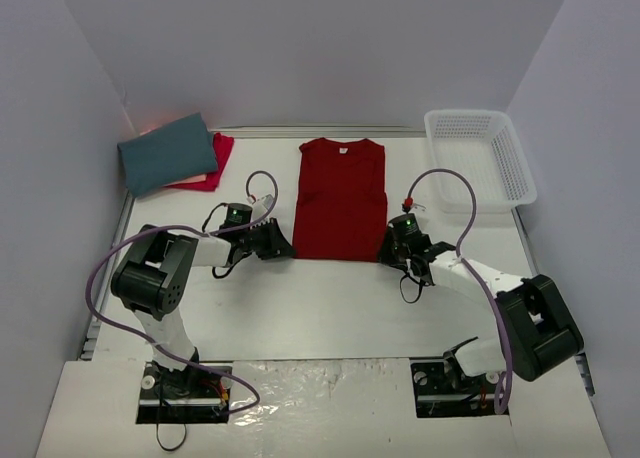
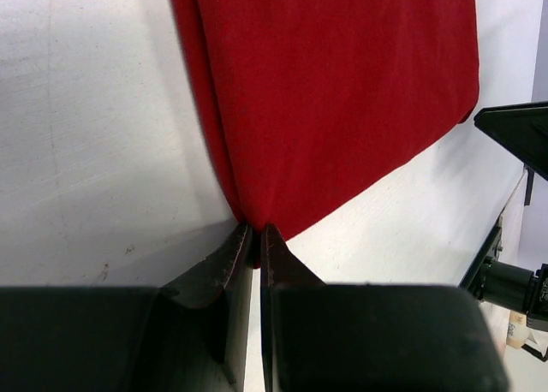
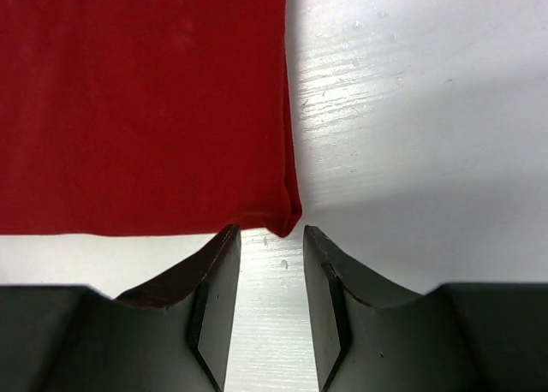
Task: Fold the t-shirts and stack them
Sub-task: Grab one side of the 2/3 rectangular tshirt with both arms, then fold the long partially folded tshirt into a neat square
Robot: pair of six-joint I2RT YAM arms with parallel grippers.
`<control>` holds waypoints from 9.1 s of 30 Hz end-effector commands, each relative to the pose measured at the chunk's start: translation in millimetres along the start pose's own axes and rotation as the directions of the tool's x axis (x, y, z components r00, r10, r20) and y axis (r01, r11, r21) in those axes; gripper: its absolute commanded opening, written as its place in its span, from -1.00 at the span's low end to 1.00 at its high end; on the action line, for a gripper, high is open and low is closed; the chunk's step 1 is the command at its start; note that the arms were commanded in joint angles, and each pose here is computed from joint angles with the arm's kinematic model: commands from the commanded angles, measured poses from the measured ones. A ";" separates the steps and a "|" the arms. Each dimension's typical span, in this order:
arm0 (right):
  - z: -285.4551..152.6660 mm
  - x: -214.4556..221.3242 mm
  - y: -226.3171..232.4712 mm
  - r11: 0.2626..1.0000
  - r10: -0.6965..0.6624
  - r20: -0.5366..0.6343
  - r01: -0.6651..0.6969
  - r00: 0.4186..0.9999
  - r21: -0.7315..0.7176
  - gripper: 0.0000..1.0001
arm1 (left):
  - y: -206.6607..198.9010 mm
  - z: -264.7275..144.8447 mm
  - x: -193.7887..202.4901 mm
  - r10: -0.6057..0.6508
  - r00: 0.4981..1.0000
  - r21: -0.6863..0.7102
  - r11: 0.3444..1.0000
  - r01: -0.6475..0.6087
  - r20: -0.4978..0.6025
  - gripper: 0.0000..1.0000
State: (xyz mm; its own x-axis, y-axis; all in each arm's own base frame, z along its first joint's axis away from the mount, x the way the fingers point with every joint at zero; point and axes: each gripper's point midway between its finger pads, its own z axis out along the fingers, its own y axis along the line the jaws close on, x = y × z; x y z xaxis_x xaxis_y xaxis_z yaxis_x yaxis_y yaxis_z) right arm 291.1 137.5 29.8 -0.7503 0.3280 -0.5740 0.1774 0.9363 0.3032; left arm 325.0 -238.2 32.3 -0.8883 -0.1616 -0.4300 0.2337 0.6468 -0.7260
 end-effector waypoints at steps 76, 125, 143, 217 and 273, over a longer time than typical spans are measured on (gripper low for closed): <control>-105.2 28.7 3.3 0.999 -0.043 0.058 0.043 0.997 -0.007 -1.00 | -72.7 -106.4 56.4 0.168 0.969 -0.125 0.981 -0.147 0.181 -0.95; -190.3 12.0 66.0 0.988 -0.151 0.243 0.152 0.958 0.014 -1.00 | -122.9 -200.4 38.3 0.305 0.908 -0.233 0.942 -0.242 0.287 -0.95; -182.7 -15.9 61.4 0.982 -0.177 0.297 0.147 0.938 0.121 -1.00 | -133.9 -193.6 13.6 0.355 0.890 -0.276 0.920 -0.278 0.287 -0.95; -39.2 -141.7 47.5 0.929 -0.274 0.143 0.224 0.951 0.294 -1.00 | -119.9 -120.3 -105.5 0.393 0.881 -0.461 0.854 -0.243 0.263 -0.95; 94.9 -171.2 29.2 0.914 -0.249 0.005 0.233 0.968 0.331 -1.00 | -18.7 -33.8 -148.6 0.291 0.943 -0.518 0.839 -0.170 0.161 -0.89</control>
State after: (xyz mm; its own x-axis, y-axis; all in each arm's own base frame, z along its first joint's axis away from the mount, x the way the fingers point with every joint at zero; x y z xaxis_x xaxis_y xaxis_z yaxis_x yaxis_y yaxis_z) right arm 471.7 152.0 56.1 -0.7882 0.0824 -0.6099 0.1315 0.9907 -0.0362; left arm 420.8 -216.9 111.2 -0.7439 -0.0790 -0.6636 0.1651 0.9405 -0.2971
